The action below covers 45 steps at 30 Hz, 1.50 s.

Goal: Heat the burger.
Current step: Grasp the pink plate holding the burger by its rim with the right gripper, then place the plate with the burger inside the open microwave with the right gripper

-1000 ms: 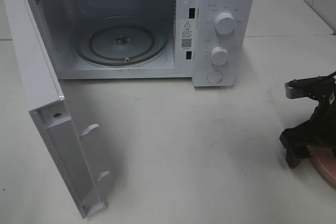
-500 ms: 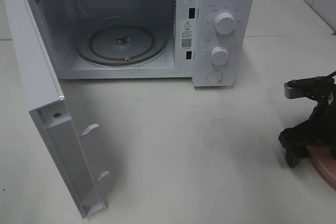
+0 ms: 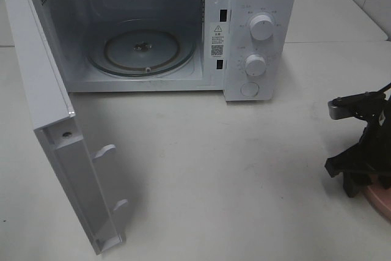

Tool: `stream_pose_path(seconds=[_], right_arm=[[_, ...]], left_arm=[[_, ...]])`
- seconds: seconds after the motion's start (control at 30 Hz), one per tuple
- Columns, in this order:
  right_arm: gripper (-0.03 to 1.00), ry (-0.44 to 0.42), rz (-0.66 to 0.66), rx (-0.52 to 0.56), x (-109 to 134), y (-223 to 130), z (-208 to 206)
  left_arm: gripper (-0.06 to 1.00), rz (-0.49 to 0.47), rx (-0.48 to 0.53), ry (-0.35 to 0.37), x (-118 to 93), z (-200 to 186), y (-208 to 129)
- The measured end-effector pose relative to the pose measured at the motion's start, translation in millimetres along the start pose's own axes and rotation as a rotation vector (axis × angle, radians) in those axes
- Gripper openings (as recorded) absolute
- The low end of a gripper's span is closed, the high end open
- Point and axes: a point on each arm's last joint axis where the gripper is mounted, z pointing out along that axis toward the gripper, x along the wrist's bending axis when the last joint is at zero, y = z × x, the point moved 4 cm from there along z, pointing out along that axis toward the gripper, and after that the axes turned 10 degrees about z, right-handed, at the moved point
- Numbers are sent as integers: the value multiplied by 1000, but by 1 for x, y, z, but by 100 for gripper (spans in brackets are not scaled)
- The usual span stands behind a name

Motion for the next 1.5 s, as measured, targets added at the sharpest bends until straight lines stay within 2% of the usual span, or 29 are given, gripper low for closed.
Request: stream_pose_path(seconds=[0.03,0.07,0.1,0.13,0.17,0.47,0.63,0.9,1.0,1.17,1.5], right_arm=[[59,0,0,0,0,0,0],[46,-11,22,5,-1,-1,0],[40,-15,61,12,-1,-2,0],[40,-15,61,12,-1,-2,0],[28,-16,72,15,0,-2,0],[26,-34,53,21,4,-4,-1],[17,-72,28,34,9,-9,-4],[8,-207,9,43,12,-16,-8],[7,-221,5,44,12,-17,-8],[5,-297,-21,17,14,-18,-16],[6,-340,-52,-43,20,-19,-31]], left_arm=[[99,0,0,0,0,0,0],[99,0,0,0,0,0,0],[99,0,0,0,0,0,0],[99,0,0,0,0,0,0],[99,0,0,0,0,0,0],[99,1,0,1,0,0,0],[99,1,0,1,0,0,0],[99,1,0,1,0,0,0],[99,1,0,1,0,0,0],[99,1,0,1,0,0,0],[99,1,0,1,0,0,0]])
